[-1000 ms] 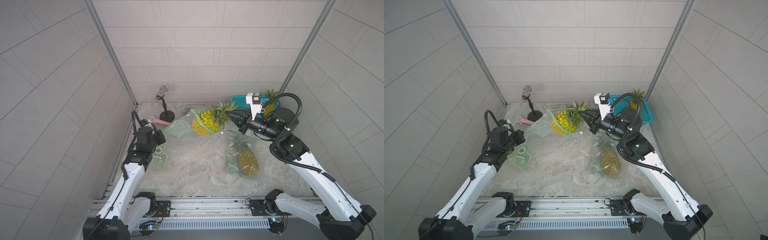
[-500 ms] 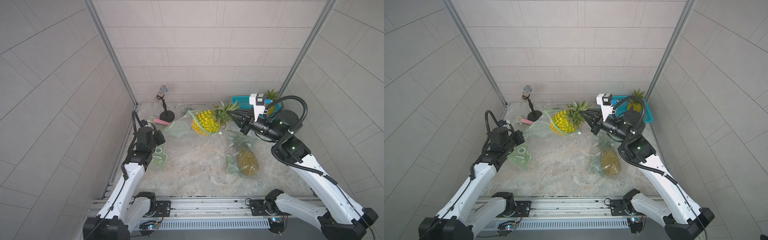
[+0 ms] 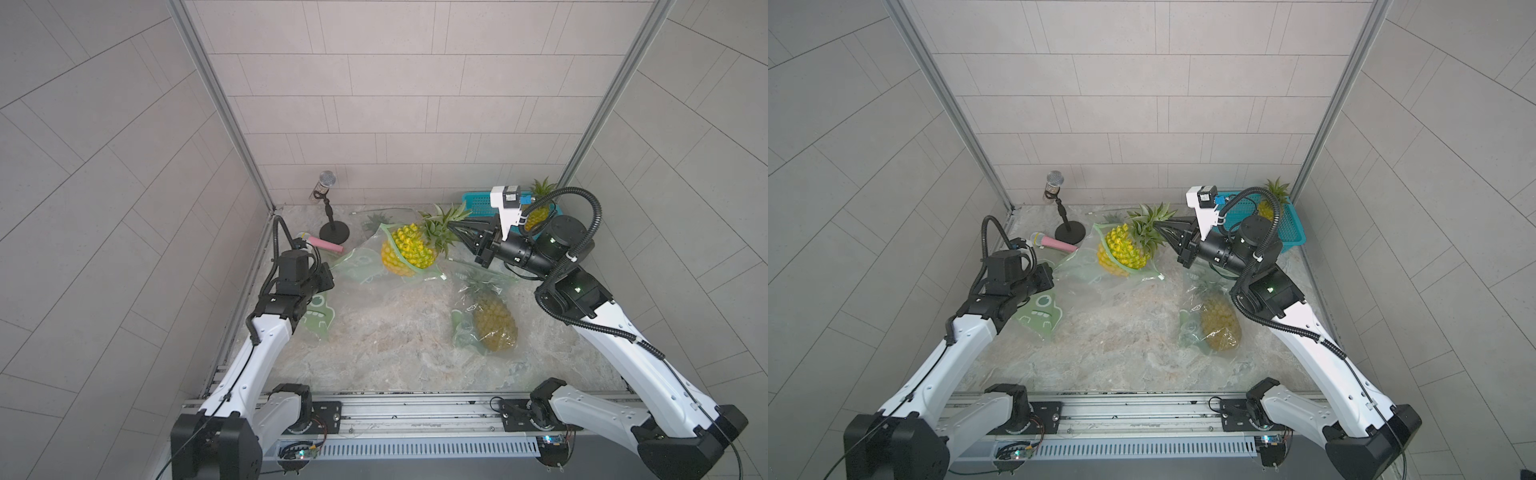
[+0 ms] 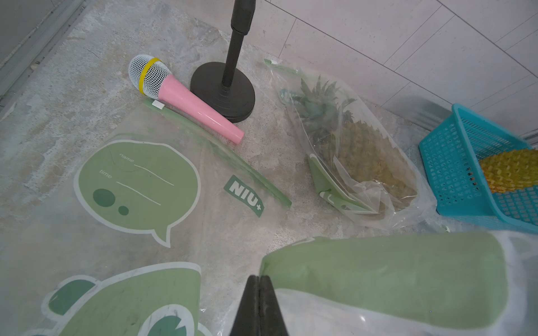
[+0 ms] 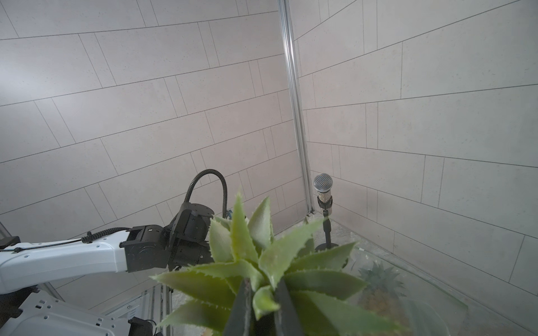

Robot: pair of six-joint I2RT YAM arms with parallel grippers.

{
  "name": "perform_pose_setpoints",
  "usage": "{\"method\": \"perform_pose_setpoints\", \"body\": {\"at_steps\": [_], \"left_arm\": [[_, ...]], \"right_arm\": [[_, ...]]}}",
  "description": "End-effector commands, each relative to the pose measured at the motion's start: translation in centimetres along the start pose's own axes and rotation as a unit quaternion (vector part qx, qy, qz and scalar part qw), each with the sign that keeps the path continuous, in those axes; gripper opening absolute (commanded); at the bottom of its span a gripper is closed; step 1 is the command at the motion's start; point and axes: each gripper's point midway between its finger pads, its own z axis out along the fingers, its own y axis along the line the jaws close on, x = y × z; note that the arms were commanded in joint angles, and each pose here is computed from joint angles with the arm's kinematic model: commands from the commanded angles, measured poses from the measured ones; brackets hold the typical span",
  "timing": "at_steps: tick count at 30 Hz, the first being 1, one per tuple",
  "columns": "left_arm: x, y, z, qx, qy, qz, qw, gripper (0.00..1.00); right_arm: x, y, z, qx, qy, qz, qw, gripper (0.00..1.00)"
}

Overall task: Open the zip-top bag and take out the pineapple
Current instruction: Pick up the pineapple from the zipper food storage bag.

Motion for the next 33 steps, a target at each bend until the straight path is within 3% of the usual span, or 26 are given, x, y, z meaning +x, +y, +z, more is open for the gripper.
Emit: {"method": "perform_pose_setpoints", "body": {"at_steps": [1,15,33], "left_arm": [[-0.8,-0.7,-0.4,0.012,-0.001,0.019,1.0,0.0],[-1.2,1.9,-1.3,-0.056,-0.033,0.002,0.998,0.0],[-1.6,3.5,-2.3,-0.101,-0.057,-0.007,0.993,0.0]], "right_arm": [[-7.7,3.8,-1.8,-0.045,-0.111,-0.071,0.99,0.0],[-8.3,4.5,-3.4,-0.03,-0.12,-0.094,0.988,0.0],[-8.6,4.9,-4.5,-0.017,-0.121,-0.111,0.986,0.0]]}}
